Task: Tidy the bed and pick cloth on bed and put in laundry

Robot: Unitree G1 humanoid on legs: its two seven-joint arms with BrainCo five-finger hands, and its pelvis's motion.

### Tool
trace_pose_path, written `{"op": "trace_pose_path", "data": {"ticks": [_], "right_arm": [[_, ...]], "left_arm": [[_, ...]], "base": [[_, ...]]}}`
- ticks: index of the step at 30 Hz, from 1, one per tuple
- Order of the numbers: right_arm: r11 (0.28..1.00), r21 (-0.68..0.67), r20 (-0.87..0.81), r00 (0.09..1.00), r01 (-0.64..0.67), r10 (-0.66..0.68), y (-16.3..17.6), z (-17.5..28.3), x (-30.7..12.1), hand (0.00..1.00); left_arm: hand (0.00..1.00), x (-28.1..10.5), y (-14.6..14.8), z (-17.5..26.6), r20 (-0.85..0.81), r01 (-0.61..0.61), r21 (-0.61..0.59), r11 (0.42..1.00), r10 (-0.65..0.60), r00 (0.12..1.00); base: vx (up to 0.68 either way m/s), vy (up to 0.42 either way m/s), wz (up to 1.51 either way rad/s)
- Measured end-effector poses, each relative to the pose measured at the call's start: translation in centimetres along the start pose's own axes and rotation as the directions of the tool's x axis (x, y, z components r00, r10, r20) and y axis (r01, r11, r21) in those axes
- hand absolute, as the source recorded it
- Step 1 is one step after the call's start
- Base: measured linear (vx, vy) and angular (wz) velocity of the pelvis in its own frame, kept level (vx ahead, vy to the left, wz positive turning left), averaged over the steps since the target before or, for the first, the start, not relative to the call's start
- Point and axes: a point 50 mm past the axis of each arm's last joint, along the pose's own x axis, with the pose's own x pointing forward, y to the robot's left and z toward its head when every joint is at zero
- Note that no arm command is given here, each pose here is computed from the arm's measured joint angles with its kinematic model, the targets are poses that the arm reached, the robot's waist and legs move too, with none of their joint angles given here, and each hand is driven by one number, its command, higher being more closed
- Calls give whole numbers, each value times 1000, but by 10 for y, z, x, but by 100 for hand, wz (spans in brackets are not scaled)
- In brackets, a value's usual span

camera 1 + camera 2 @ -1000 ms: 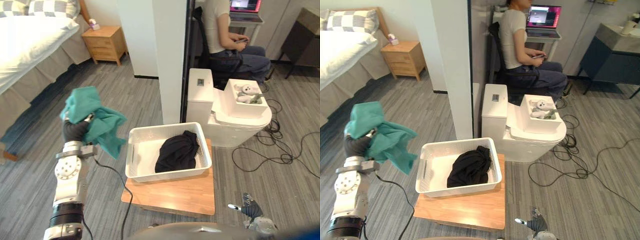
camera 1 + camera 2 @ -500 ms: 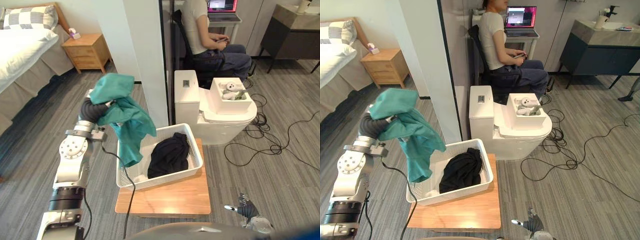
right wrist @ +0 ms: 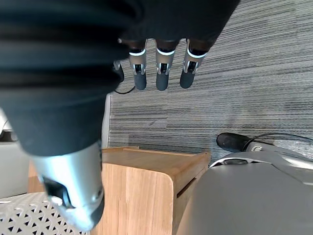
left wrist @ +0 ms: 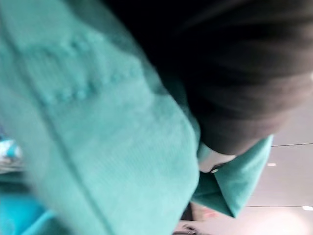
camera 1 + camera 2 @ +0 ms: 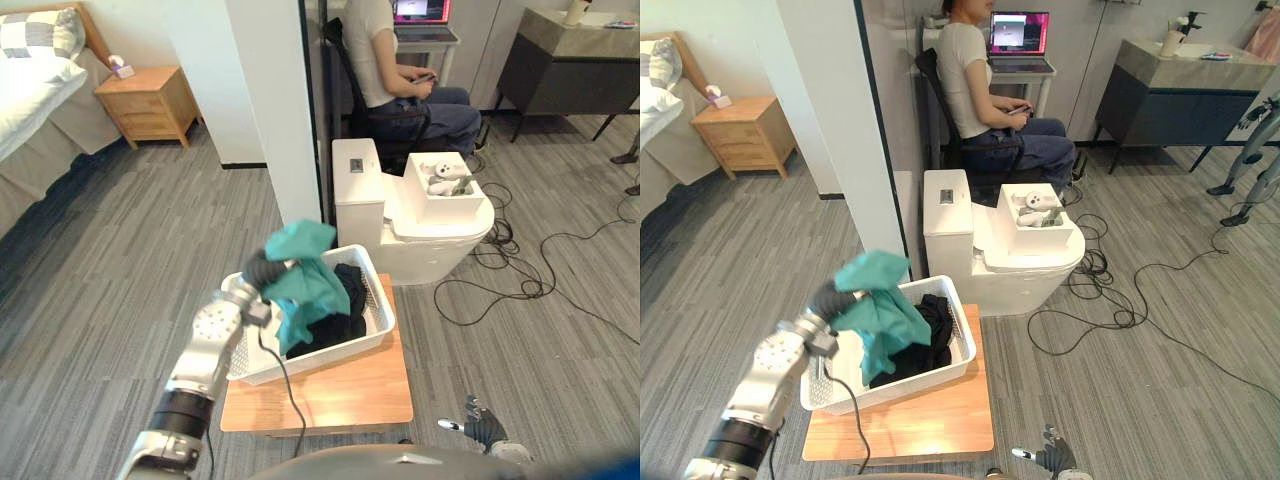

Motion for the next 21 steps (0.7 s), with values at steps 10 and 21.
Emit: {"op": "trace_pose_path", "data": {"ticks": [10,21], "right_arm": [[1000,-18,-26,999,-21,20,5,-7,-2,0],[999,-22,-31,999,-36,36,7,-11,-4,0]], "left_arm": [[100,-12,0,-62,-263,-169,82,982,185,947],[100,-14,24,-67,-279,-321,217,922,374,885]], "base": [[-17,-17,-2],[36,-17,-6]]}}
